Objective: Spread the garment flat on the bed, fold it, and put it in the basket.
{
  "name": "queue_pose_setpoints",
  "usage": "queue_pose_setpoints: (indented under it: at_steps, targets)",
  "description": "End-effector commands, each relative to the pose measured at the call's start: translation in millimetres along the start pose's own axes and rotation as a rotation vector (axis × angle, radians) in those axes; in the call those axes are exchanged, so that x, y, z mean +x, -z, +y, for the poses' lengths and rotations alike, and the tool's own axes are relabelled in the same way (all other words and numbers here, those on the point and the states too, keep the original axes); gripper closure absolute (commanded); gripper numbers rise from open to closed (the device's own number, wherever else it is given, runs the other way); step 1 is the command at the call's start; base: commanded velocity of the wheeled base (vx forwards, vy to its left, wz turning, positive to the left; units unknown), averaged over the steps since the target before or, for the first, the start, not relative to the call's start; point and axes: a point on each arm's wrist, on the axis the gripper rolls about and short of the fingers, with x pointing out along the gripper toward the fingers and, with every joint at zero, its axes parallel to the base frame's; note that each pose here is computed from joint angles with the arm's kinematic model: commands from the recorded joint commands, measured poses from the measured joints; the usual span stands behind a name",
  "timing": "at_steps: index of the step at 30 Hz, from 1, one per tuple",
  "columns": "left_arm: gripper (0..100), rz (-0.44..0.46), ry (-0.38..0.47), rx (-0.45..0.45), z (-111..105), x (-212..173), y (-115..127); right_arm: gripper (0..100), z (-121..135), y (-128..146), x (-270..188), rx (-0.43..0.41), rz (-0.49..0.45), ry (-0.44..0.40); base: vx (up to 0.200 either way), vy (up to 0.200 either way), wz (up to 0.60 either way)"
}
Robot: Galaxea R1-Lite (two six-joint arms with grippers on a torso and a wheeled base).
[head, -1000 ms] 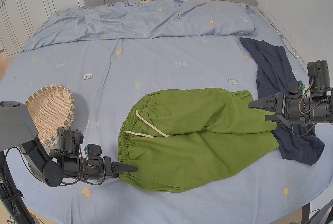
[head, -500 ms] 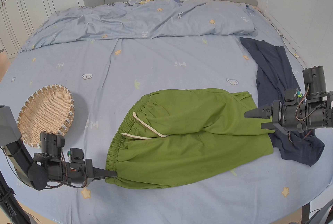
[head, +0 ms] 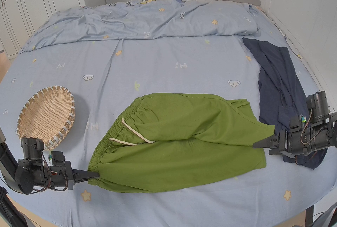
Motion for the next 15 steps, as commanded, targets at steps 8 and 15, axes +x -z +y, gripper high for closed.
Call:
queue_pose_setpoints:
  at_steps: [8,15]
  targets:
    - [100,-0.047,-0.026,0.012,11,-9,-4,0,-57,7,25,0.064,0.14,0.002,0.0,0.0,0.0]
    - [100,-0.044,-0.023,0.014,11,-9,-4,0,-72,12,43,0.065,0.213,-0.018,0.0,0.0,0.0]
